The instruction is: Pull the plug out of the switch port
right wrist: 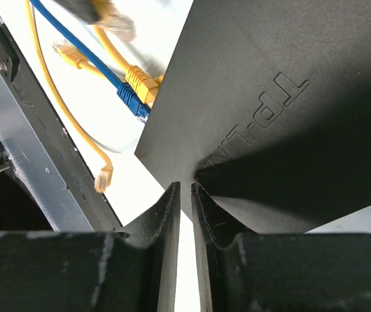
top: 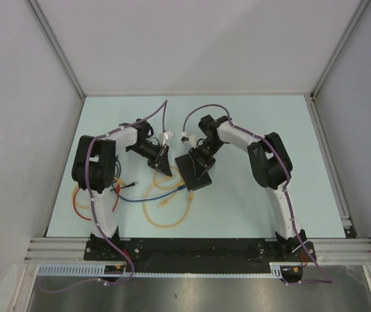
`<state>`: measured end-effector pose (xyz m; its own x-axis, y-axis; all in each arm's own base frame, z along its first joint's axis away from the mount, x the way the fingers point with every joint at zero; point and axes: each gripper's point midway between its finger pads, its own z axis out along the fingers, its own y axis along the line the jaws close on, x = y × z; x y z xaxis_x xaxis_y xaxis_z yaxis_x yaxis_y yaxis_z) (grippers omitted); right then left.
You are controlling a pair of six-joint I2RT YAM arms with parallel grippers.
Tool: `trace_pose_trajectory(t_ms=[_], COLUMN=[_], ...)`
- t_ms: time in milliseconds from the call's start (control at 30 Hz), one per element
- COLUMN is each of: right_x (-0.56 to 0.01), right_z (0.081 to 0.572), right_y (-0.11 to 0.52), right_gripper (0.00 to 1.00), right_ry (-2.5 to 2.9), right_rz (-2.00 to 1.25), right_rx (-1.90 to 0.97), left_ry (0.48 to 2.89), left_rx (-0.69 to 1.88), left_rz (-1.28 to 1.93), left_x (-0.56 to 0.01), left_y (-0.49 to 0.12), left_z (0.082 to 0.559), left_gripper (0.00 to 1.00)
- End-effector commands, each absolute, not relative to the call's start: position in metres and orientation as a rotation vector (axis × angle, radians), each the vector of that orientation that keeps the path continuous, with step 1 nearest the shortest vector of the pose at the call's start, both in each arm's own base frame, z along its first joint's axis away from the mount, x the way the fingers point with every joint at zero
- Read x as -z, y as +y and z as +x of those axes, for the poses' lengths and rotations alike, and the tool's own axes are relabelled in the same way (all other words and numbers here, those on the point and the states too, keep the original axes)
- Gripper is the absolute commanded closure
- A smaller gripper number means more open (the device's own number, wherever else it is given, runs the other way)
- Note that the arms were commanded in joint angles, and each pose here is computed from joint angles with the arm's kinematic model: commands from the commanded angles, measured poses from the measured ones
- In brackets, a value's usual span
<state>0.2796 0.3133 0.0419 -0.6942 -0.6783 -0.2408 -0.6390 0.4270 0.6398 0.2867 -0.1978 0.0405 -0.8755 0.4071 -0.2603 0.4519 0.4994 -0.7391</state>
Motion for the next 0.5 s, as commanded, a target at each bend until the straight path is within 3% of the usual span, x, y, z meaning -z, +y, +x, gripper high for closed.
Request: trace_pose_trajectory(t_ms=[0, 233, 467], right_x=[0.007, 0.008, 0.010], right_z=[0.288, 0.290, 0.292], right_y=[0.298, 0.297, 0.299], right_gripper=[0.81, 0.80, 0.81], right_ry=[-2.642, -2.647, -2.646], right_rz=[1.299, 1.292, 1.296], right_rx=[0.911, 0.912, 0.910], left_ry=[2.466, 2.506, 2.701], left_rx=[1.248, 1.053, 0.743], left_rz=[0.889, 0.672, 0.553], left_x=[-0.094, -0.118, -0.112], left_y=[-0.198, -0.093, 0.035], left_z=[0.308, 0.322, 0.284], left_gripper=[1.00, 1.00, 1.00])
